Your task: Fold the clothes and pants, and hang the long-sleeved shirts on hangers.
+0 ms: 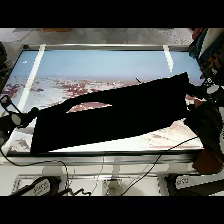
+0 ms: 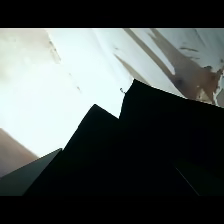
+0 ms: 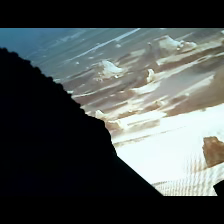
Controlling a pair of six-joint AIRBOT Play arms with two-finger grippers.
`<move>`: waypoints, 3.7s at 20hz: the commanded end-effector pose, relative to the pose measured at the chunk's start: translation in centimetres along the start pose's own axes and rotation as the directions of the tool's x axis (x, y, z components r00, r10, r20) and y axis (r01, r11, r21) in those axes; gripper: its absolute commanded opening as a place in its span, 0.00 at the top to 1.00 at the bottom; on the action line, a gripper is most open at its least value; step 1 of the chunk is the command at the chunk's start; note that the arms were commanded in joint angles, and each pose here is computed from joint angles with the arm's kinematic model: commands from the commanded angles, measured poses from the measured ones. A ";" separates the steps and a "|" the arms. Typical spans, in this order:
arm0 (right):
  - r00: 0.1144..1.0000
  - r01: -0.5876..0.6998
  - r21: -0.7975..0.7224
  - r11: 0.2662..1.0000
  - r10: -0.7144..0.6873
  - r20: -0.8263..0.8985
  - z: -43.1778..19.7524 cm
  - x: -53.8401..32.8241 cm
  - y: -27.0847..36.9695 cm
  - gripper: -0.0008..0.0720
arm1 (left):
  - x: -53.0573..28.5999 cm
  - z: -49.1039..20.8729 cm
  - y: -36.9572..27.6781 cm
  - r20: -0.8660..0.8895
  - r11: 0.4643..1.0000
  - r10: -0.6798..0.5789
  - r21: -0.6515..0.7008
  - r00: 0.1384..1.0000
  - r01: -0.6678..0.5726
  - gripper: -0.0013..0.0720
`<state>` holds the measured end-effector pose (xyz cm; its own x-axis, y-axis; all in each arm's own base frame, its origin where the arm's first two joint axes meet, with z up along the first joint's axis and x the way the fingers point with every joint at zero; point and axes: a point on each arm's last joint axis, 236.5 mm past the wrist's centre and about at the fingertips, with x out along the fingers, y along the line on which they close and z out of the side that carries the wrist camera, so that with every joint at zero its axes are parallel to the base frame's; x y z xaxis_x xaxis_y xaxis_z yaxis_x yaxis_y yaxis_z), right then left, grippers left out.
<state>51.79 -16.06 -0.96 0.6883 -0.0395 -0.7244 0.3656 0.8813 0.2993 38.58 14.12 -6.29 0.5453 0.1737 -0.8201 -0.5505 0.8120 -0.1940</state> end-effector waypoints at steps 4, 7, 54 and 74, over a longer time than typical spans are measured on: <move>1.000 0.003 -0.005 1.000 -0.003 0.001 0.0 0.0 -0.1 0.95 | 4.9 1.7 -1.7 -0.024 0.999 -0.048 -0.018 0.999 0.048 0.02; 1.000 0.003 -0.006 1.000 -0.003 0.001 0.0 0.0 -0.1 0.95 | 5.8 2.5 -1.6 0.018 0.999 -0.047 -0.020 0.999 0.048 0.03; 0.980 0.006 -0.058 0.998 -0.018 -0.197 -4.7 -0.5 -0.4 0.95 | 3.6 2.1 6.1 -0.162 0.875 0.146 0.481 0.976 -0.051 0.97; 0.999 0.016 0.020 1.000 -0.017 0.042 -0.2 3.2 -0.4 0.95 | 6.0 3.7 3.1 -0.032 0.804 0.172 0.582 0.985 -0.122 0.97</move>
<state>55.47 -15.49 -2.80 0.7574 -0.0810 -0.6479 0.3933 0.8487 0.3537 44.76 19.15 -9.34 0.5142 0.2614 -0.8169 -0.2123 0.9616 0.1740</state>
